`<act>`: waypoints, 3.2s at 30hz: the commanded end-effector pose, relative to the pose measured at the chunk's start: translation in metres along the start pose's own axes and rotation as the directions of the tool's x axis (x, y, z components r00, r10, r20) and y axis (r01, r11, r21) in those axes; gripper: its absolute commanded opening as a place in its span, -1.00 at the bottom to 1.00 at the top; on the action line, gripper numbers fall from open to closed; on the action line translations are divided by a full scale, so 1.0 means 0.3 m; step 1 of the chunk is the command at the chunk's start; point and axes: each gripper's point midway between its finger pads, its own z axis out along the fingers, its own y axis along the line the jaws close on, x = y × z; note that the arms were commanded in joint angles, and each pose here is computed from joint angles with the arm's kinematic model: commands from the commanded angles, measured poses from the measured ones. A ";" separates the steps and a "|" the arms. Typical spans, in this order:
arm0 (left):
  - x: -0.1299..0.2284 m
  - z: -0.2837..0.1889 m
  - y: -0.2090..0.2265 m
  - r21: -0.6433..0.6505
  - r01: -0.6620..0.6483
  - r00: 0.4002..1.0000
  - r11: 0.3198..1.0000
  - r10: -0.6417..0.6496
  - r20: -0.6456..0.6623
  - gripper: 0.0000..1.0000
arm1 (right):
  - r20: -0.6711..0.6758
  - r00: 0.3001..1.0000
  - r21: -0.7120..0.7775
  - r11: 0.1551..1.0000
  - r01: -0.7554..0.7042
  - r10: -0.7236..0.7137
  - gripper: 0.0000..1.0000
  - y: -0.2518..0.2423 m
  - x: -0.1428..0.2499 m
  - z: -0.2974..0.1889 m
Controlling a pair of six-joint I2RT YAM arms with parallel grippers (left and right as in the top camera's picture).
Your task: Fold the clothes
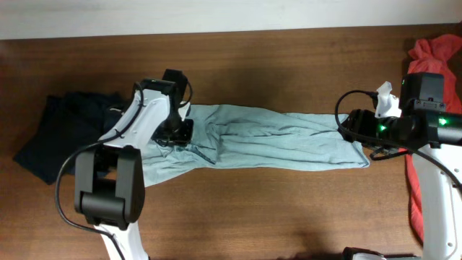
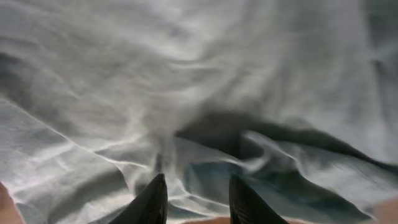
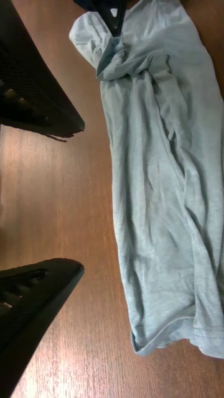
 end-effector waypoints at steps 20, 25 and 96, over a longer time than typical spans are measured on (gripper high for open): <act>0.064 0.015 0.047 -0.019 0.050 0.997 0.999 -0.051 -0.063 -0.99 | 0.004 1.000 0.007 1.000 0.013 -0.013 0.31 0.002 0.007 -0.009; 0.118 -0.098 0.043 -0.012 0.049 0.996 0.999 -0.050 -0.073 -0.99 | 0.006 1.000 0.006 1.000 0.014 -0.014 0.31 0.003 0.005 -0.009; 0.025 -0.092 0.078 0.064 0.146 0.981 0.987 -0.153 0.116 -0.88 | 0.032 0.999 0.003 1.000 0.022 -0.022 0.32 0.007 -0.017 -0.009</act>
